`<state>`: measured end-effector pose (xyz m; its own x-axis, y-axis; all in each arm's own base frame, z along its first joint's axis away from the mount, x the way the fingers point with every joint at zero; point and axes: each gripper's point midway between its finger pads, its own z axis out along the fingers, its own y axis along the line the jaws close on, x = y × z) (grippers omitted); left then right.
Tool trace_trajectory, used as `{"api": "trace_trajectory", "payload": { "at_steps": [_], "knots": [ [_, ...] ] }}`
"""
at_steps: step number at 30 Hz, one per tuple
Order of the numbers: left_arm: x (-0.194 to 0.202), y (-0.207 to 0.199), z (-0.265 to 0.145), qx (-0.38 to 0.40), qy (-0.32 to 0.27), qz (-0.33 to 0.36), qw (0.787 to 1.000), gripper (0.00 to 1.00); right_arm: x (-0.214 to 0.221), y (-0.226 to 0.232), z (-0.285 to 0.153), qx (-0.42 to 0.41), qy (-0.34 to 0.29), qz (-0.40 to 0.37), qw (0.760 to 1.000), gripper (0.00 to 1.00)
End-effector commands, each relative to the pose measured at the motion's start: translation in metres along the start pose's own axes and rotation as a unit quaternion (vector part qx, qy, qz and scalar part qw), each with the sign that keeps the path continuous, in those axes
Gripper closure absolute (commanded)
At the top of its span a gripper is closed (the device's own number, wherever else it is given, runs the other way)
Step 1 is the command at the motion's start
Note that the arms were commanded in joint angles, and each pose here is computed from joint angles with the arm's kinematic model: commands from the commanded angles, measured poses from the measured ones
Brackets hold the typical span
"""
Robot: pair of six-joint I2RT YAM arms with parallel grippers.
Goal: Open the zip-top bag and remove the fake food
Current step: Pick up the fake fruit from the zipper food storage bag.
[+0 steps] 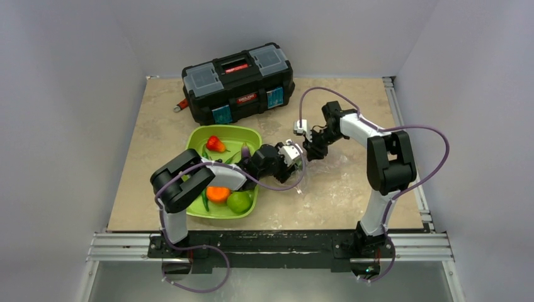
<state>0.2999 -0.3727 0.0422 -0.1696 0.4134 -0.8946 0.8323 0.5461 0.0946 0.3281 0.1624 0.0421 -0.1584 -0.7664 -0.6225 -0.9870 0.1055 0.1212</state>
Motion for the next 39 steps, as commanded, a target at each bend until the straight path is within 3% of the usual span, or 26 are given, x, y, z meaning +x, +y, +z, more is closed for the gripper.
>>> {"api": "trace_trajectory", "payload": {
  "at_steps": [1, 3, 8, 9, 17, 31, 39],
  "knots": [
    [0.027, -0.005, 0.004, 0.018, 0.056, -0.019, 0.998, 0.42, -0.007, 0.007, 0.002, -0.011, -0.016, 0.006, 1.000, 0.74],
    [0.028, -0.006, 0.003, 0.020, 0.059, -0.019, 0.998, 0.47, -0.005, 0.008, 0.002, -0.011, -0.014, 0.007, 1.000, 0.75],
    [0.015, -0.007, -0.007, 0.026, 0.061, -0.021, 0.998, 0.94, -0.002, 0.008, 0.001, -0.005, -0.010, 0.007, 1.000, 0.76],
    [0.008, -0.007, -0.012, 0.027, 0.056, -0.023, 0.998, 1.00, 0.000, 0.008, -0.001, 0.000, -0.008, 0.007, 1.000, 0.77],
    [-0.056, -0.015, -0.065, 0.050, 0.019, -0.057, 0.997, 1.00, 0.008, 0.005, -0.016, 0.051, 0.001, -0.014, 0.999, 0.78],
    [-0.069, -0.035, -0.081, 0.104, 0.096, -0.111, 0.984, 1.00, 0.002, 0.006, -0.028, 0.101, -0.008, -0.077, 0.992, 0.82],
    [-0.085, -0.041, -0.072, 0.129, 0.117, -0.159, 0.972, 1.00, -0.038, 0.023, -0.030, 0.143, -0.020, -0.176, 0.974, 0.89]
  ]
}}
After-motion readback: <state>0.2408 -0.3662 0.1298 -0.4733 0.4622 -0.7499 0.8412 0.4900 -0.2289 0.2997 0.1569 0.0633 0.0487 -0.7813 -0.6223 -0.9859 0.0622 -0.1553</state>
